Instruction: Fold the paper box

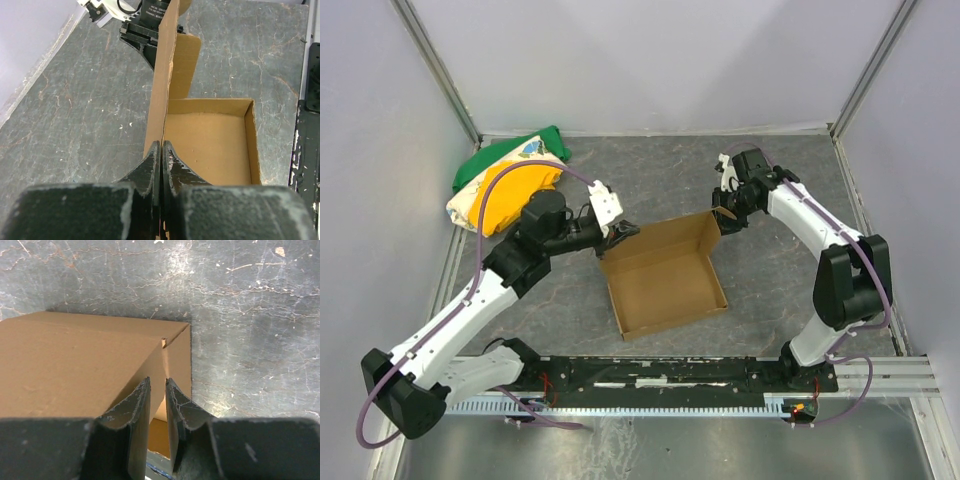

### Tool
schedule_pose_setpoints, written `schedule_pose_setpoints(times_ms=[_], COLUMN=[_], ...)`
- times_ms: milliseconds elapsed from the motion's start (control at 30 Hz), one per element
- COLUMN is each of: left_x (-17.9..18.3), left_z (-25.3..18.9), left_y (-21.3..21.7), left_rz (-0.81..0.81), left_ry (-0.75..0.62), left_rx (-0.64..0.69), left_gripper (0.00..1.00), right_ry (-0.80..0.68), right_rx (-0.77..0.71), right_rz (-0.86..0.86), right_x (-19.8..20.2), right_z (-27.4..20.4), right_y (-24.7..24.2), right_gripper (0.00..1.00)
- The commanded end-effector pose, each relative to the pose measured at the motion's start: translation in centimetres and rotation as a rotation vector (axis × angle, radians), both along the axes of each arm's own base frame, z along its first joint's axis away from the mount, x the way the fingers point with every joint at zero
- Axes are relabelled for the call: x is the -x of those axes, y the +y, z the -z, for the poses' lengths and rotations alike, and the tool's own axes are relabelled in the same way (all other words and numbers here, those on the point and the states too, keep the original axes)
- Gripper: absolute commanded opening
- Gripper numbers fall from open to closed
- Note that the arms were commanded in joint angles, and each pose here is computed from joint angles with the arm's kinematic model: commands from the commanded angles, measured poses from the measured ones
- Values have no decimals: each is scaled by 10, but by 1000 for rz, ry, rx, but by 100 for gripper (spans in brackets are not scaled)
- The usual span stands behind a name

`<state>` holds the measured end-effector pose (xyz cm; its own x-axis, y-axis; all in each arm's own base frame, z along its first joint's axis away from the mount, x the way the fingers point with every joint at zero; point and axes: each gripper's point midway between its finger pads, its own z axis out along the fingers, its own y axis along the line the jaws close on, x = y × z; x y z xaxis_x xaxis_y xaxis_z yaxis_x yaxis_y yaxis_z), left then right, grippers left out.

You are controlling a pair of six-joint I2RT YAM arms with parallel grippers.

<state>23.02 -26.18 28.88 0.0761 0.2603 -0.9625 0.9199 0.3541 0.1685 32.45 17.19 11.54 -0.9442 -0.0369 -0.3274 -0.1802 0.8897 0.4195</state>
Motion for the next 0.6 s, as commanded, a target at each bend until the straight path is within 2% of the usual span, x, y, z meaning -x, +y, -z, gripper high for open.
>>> schedule_pose_setpoints(times_ms=[0, 300, 567], left_x=[6, 18, 32], left_z=[16, 26, 37], left_y=[-7, -9, -7], left_rz=[17, 38, 54], left_ry=[113, 163, 217], left_rx=[-22, -34, -61], left_gripper=[3, 3, 3], right_ry=[-27, 19, -23], right_rx=[-66, -51, 113], right_rz=[-27, -11, 80], right_x=[7, 24, 16], right_z=[-20, -2, 8], right_y=[14, 16, -14], right_gripper=[26, 24, 24])
